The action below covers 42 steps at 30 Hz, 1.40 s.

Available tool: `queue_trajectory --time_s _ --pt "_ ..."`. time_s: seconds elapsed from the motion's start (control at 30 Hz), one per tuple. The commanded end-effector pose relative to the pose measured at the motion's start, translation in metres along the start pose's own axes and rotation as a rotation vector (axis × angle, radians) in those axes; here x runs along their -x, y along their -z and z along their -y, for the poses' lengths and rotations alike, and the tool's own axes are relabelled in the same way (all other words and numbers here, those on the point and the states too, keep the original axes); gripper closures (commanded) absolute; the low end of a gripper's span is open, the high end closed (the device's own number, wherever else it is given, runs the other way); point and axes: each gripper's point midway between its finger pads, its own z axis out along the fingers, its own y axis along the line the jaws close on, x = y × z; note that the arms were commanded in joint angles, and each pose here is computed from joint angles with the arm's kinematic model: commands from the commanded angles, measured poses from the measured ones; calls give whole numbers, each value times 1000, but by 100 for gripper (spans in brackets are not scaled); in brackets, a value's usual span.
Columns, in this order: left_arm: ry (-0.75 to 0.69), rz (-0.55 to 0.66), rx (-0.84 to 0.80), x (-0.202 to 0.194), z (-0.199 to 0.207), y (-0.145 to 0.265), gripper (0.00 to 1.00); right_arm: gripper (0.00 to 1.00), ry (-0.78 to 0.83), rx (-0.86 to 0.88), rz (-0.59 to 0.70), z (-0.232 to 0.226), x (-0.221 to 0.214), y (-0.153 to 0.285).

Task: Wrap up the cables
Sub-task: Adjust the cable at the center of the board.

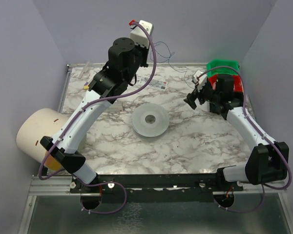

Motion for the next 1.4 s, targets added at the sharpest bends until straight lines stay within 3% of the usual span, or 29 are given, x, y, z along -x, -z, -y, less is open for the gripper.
queue_trajectory --time_s 0.0,0.1,0.3,0.43,0.67,0.87,1.13,1.37 --pt "-4 25 40 13 -18 20 100 7 32 -200 -15 37 3 -14" --pt "-13 5 17 3 -14 19 100 6 54 -165 79 29 30 -7" --pt "-30 -52 -80 -23 6 16 100 0 140 107 286 -31 110 41" --pt "-30 -69 -147 -32 19 16 100 0 68 318 354 -65 140 60" --pt "-26 -66 -310 -32 46 24 100 3 -147 336 400 -45 169 54" --pt "-32 -68 -404 -33 60 33 100 11 -340 400 512 -11 191 86" --pt "-32 -73 -497 -36 75 40 100 23 -514 355 369 32 154 41" --pt "-24 -68 -560 -30 84 46 100 25 -521 421 303 20 138 23"
